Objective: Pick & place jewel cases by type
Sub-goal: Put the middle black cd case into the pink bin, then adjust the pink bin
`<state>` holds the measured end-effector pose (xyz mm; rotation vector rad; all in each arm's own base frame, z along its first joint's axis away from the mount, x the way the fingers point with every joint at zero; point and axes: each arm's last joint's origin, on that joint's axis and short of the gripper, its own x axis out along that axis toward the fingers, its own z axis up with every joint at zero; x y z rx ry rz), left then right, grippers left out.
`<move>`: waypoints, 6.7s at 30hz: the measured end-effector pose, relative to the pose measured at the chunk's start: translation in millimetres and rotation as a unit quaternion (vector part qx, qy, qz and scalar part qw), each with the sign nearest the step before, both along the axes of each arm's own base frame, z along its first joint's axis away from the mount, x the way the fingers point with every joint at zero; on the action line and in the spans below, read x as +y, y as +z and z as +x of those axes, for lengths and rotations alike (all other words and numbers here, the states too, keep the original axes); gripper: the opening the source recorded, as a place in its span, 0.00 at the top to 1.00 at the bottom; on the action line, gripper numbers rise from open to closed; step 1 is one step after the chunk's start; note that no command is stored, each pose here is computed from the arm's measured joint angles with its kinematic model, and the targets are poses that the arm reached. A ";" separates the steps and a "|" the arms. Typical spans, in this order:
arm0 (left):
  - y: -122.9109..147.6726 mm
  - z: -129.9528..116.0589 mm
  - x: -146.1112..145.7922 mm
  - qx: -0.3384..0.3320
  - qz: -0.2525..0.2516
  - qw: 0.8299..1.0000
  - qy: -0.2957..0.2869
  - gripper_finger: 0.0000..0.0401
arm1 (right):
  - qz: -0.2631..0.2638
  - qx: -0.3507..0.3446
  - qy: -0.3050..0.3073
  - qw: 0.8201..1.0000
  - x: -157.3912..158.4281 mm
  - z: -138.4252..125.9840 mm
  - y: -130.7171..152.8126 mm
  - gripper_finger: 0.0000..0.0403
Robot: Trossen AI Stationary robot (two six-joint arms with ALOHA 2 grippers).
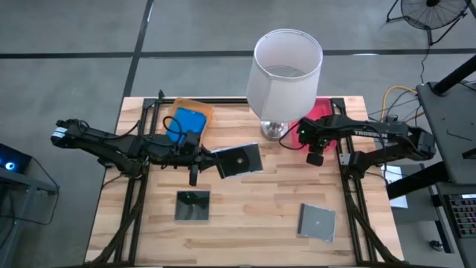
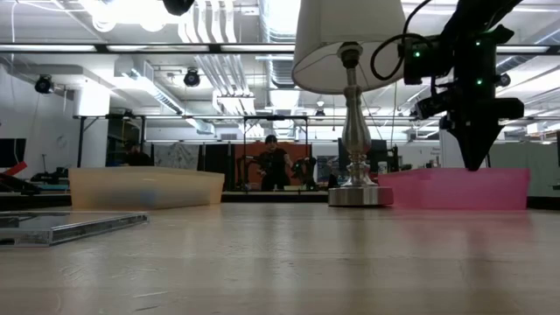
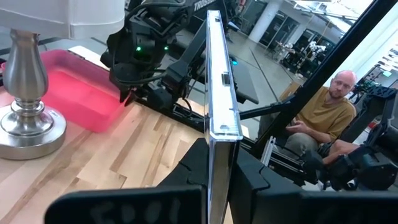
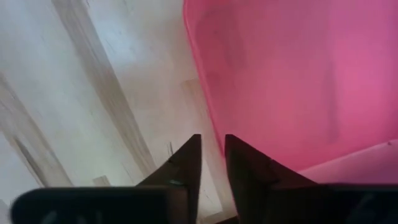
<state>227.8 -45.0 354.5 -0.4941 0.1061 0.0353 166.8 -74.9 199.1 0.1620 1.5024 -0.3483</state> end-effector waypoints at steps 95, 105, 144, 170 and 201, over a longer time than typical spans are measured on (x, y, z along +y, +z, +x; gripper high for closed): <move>-0.5 -2.2 -1.5 0.007 0.000 1.000 -0.029 0.99 | 0.124 -0.307 0.169 0.928 248.9 124.7 126.8 0.64; -10.1 5.7 -3.5 0.037 -0.038 0.998 -0.023 0.99 | 0.125 -0.460 0.008 0.879 257.6 12.6 199.3 0.70; -94.9 148.4 36.0 0.296 -0.369 0.872 0.124 0.99 | 0.028 -0.495 0.015 0.868 274.8 4.2 188.8 0.85; -117.7 159.6 46.6 0.309 -0.365 0.865 0.150 0.81 | 0.032 -0.501 0.017 0.865 275.9 5.0 190.3 0.85; -56.5 133.1 25.6 0.248 -0.244 0.938 0.003 0.98 | 0.032 -0.501 0.019 0.865 275.8 5.1 190.6 0.85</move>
